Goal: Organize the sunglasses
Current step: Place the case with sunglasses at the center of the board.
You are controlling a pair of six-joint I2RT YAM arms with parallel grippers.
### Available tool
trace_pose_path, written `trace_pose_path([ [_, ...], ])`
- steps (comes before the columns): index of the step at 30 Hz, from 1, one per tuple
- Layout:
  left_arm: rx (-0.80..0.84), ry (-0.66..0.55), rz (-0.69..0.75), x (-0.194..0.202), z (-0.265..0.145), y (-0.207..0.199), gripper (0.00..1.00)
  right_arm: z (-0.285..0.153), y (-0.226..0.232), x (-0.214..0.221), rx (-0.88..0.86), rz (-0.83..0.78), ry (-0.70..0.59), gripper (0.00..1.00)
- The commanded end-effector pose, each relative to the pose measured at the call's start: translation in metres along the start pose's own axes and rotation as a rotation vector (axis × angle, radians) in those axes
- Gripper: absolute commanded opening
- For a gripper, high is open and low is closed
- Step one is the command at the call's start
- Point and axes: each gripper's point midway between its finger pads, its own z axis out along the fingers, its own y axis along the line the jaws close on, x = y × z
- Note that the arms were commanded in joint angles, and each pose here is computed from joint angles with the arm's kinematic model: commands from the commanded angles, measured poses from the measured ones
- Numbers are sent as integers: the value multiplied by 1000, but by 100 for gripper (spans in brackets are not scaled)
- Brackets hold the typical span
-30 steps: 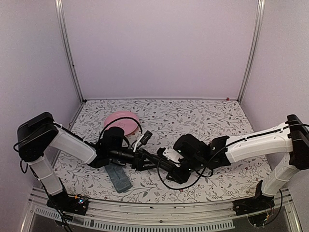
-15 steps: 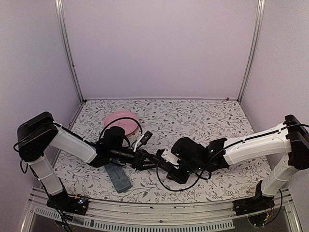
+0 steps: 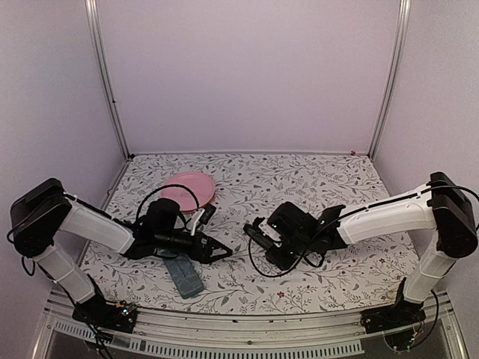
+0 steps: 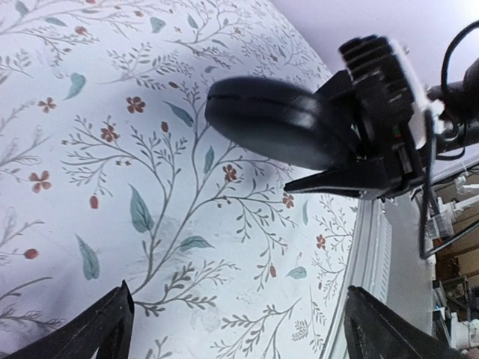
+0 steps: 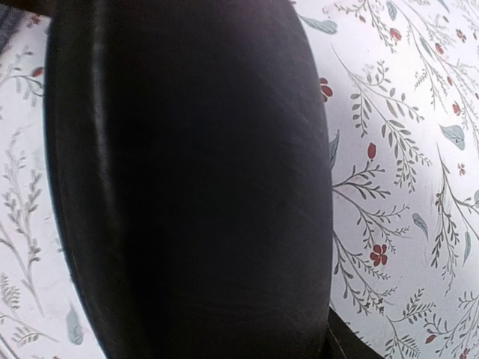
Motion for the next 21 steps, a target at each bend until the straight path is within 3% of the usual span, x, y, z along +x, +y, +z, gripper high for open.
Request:
trace_pose_path([
  [1, -122, -56, 25, -16, -17, 15, 99, 16, -23, -3, 166, -18, 68, 53],
  [6, -275, -119, 52, -36, -39, 27, 99, 26, -31, -10, 229, -41, 101, 57],
  [12, -407, -185, 70, -49, -66, 38, 99, 31, -36, -5, 268, -86, 127, 73],
  [21, -536, -279, 96, -71, -99, 43, 99, 20, -6, -8, 70, -61, 67, 83],
])
